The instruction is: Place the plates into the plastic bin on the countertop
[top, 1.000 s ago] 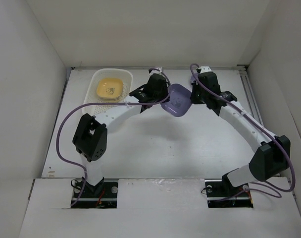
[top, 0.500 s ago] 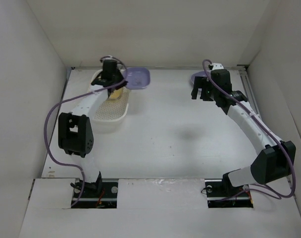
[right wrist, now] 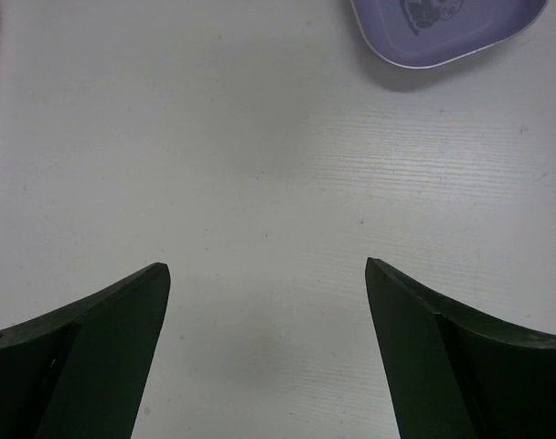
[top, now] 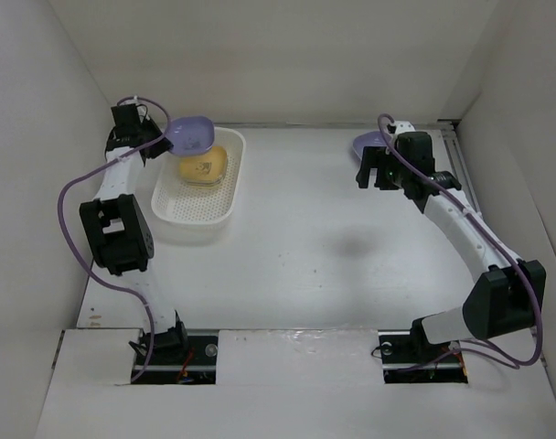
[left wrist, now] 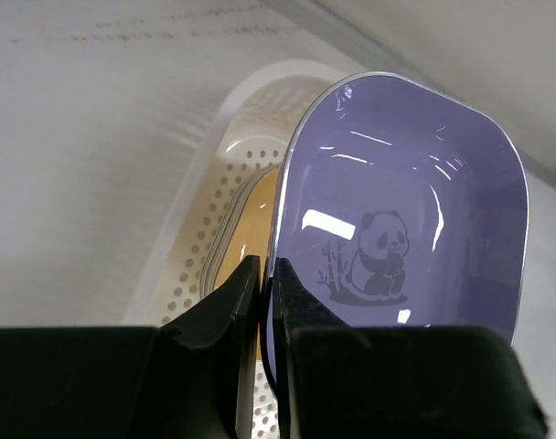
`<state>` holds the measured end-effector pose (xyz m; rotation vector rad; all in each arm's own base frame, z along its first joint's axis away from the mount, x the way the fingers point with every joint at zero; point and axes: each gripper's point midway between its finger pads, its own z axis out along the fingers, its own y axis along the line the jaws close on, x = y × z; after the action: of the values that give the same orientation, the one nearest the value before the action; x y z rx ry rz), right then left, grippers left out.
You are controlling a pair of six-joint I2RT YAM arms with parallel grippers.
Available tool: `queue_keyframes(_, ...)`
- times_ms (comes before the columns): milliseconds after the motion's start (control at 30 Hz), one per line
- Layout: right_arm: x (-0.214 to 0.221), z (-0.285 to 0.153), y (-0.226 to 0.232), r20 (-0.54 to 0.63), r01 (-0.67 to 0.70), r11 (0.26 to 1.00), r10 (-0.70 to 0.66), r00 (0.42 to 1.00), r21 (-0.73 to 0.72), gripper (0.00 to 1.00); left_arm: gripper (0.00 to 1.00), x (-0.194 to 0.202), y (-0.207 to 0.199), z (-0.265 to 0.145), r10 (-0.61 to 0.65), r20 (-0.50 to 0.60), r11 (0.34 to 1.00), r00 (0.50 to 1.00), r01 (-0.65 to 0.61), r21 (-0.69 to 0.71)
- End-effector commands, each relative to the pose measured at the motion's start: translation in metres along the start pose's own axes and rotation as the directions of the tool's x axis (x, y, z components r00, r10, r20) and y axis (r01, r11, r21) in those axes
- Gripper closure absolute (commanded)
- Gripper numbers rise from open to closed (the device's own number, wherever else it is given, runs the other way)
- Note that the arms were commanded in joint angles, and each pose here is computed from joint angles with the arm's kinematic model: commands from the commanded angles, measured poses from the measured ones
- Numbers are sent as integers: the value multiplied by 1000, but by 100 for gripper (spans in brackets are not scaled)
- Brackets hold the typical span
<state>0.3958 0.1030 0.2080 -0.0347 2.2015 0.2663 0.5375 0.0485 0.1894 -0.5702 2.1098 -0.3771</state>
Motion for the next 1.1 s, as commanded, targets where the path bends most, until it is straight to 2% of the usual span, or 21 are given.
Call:
queue_keyframes(0, -24, -2, 9, 83, 24, 998, -19, 996, -59, 7, 100, 6, -20, -2, 118, -43, 988, 992, -113, 101)
queue_keyframes(167, -23, 1, 5, 75, 27, 998, -23, 997, -57, 7, 100, 19, -11, 4, 117, -78, 988, 990, -108, 114)
queue_keyframes(267, -19, 3, 1, 64, 21, 998, -17, 998, -57, 7, 100, 14, -1, 6, 96, -57, 995, 994, -93, 46)
queue_keyframes(300, -21, 3, 4, 72, 23, 997, -17, 997, -71, 7, 100, 23, 6, 9, 87, -88, 996, 992, -85, 24)
queue_keyframes(333, -23, 0, 5, 82, 24, 997, -18, 997, -72, 7, 78, 17, 3, 8, 90, -76, 996, 993, -88, 29)
queue_keyframes(433, -21, 1, 6, 80, 25, 996, -18, 997, -85, 7, 41, 21, 3, 11, 65, -89, 997, 994, -62, 34)
queue_keyframes(467, -23, 1, 7, 88, 26, 996, -18, 996, -86, 7, 22, 20, 3, 13, 65, -89, 998, 994, -62, 34)
queue_keyframes(500, -23, 1, 7, 89, 26, 996, -18, 996, -86, 7, 16, 17, -2, 11, 53, -88, 998, 995, -49, 45)
queue_keyframes(533, -22, 4, 2, 81, 19, 997, -13, 997, -77, 7, 14, 20, -7, 12, 59, -92, 997, 994, -55, 52)
queue_keyframes(600, -22, 11, -2, 81, 4, 998, 2, 997, -69, 6, 0, 12, -20, 2, 68, -79, 993, 995, -60, 103)
queue_keyframes(700, -24, 33, -18, 74, -61, 998, 62, 995, -17, 4, 0, -10, -52, -29, 68, -8, 983, 998, -66, 171)
queue_keyframes(733, -41, 37, -35, 104, -93, 995, 88, 991, 43, 4, 0, -19, -63, -46, 68, 31, 983, 997, -73, 171)
queue_keyframes(767, -34, 56, -49, 67, -113, 989, 107, 992, 91, 4, 0, -20, -76, -55, 81, 47, 977, 996, -88, 192)
queue_keyframes(833, -37, 69, -82, 64, -170, 962, 160, 985, 216, 4, 0, -25, -86, -72, 59, 60, 972, 996, -71, 224)
queue_keyframes(933, -44, 98, -102, 63, -269, 930, 262, 963, 250, 4, 0, -25, -97, -93, 47, 68, 963, 997, -63, 262)
queue_keyframes(967, -57, 101, -114, 101, -304, 913, 288, 952, 271, 6, 0, -29, -101, -102, 49, 87, 960, 995, -71, 270)
queue_keyframes(1067, -43, 122, -140, 94, -369, 855, 360, 928, 365, 6, 0, -30, -104, -110, 52, 96, 956, 994, -77, 283)
